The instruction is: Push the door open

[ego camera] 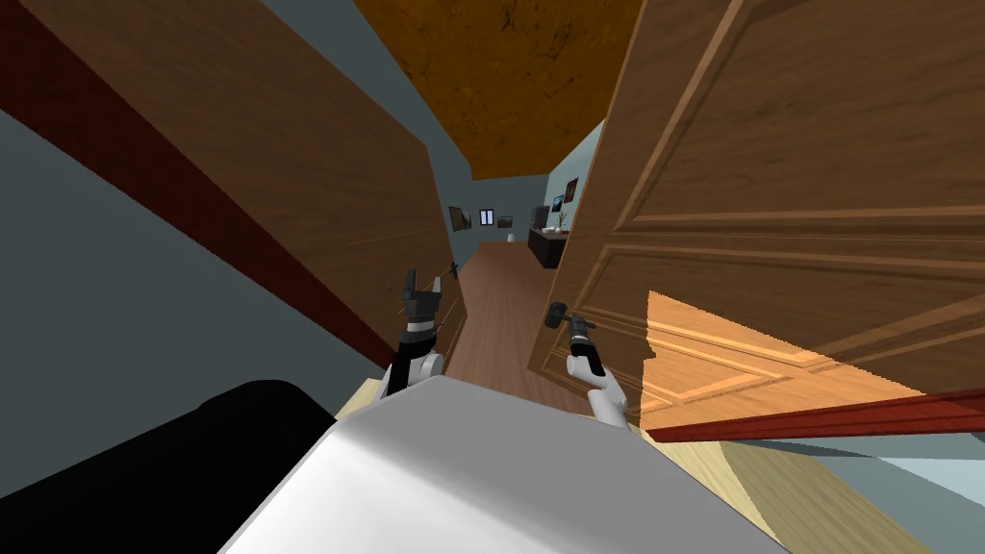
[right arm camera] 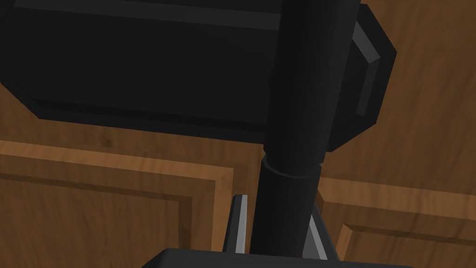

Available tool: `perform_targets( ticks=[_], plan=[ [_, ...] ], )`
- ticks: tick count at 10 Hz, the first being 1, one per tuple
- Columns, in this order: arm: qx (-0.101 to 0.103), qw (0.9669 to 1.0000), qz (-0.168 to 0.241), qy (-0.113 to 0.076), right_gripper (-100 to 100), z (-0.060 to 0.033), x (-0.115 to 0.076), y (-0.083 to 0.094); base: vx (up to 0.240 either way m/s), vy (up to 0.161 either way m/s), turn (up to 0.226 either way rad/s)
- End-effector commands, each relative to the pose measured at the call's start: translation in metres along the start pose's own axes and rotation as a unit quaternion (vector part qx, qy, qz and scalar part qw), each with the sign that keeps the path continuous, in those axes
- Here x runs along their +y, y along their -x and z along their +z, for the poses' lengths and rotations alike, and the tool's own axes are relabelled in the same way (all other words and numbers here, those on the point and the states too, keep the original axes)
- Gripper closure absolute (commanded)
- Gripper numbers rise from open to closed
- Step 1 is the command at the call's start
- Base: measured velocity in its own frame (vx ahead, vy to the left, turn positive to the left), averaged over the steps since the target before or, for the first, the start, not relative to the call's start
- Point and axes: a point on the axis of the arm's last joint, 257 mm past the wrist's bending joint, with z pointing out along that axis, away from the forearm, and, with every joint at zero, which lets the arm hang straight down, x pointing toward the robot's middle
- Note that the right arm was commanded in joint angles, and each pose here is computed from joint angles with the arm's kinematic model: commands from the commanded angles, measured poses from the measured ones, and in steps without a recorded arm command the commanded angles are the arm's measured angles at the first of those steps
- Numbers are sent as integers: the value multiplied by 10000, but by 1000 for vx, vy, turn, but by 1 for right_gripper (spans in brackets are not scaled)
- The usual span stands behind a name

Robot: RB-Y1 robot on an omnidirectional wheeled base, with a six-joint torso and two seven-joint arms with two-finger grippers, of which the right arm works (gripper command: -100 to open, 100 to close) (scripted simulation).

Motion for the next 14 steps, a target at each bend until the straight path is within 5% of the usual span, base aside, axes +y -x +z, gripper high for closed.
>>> perform_targets(
  ticks=[1,12,14],
  plan=[
    [-157,9998,-27,81,100,52,69,190,156,97,-105],
    [-671,9974,269,-73,100,-44,-90,531,167,76,-71],
    [-818,9964,199,-44,100,-45,-63,754,144,31,-47]
  ],
)
